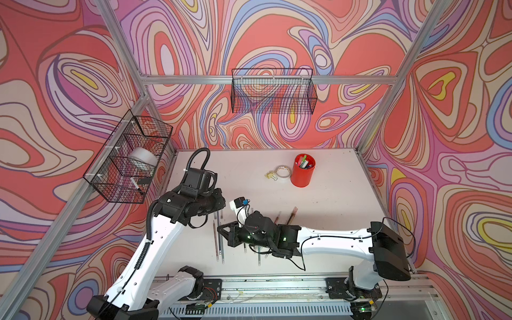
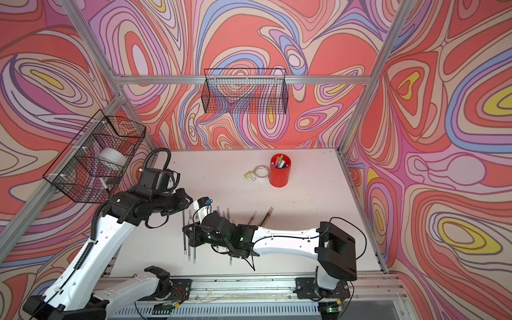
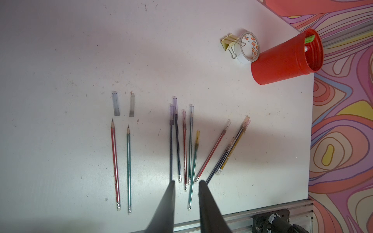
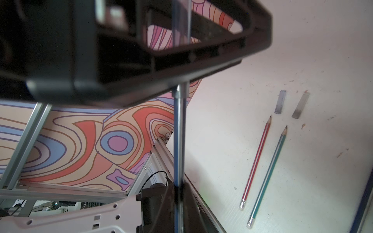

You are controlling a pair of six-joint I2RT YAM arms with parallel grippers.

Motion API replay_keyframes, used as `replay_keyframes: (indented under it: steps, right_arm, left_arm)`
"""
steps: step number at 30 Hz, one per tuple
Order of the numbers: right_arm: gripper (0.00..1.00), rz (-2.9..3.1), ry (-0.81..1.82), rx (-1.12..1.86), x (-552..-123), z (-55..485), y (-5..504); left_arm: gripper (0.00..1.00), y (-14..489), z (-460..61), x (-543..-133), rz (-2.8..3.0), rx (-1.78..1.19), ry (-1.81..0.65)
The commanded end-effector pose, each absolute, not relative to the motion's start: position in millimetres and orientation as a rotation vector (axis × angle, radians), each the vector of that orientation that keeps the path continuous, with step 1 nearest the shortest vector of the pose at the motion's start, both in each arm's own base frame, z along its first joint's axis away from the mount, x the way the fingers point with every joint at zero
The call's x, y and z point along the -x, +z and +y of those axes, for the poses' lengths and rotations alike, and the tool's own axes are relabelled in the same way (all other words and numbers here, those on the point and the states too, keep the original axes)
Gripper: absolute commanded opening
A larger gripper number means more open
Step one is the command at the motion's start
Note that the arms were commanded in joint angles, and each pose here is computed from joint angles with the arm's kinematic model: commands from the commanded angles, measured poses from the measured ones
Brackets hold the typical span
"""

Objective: Remove the protective cover of the pencils
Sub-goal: Remove the protective sleeve from the pencil.

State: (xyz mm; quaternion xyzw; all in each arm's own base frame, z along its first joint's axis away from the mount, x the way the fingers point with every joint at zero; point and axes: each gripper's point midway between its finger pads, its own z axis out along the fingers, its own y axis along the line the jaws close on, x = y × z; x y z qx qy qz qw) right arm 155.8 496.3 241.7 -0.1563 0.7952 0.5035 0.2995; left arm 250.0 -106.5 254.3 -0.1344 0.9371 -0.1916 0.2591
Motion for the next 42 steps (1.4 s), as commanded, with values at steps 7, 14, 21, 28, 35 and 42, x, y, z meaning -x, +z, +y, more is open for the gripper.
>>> replay_keyframes:
  steps: [7, 14, 21, 28, 35, 42]
  right_arm:
    - [0.20, 2.093, 1.356, 0.397, -155.0, 499.7, 253.3]
    - [0.27, 2.137, 1.335, 0.386, -157.9, 508.0, 245.5]
    - [0.00, 2.149, 1.341, 0.394, -155.8, 510.3, 241.1]
    - [0.00, 2.164, 1.343, 0.387, -155.0, 508.9, 235.8]
    - [0.00, 2.169, 1.339, 0.375, -155.5, 507.3, 233.3]
    - [0.00, 2.271, 1.210, 0.286, -165.0, 497.2, 196.4]
  left_arm:
    - [0.00, 250.2, -108.0, -251.4, 2.562, 0.359, -0.506]
    - [0.00, 252.9, -107.7, -253.6, 2.546, 0.347, -0.504]
    - [0.00, 251.4, -99.2, -262.3, 2.528, 0.320, -0.413]
    - [0.00, 266.0, -88.2, -287.7, 2.471, 0.267, -0.267]
    - [0.00, 276.5, -77.2, -317.7, 2.450, 0.211, -0.097]
    - [0.00, 258.9, -77.0, -343.2, 2.497, 0.200, -0.031]
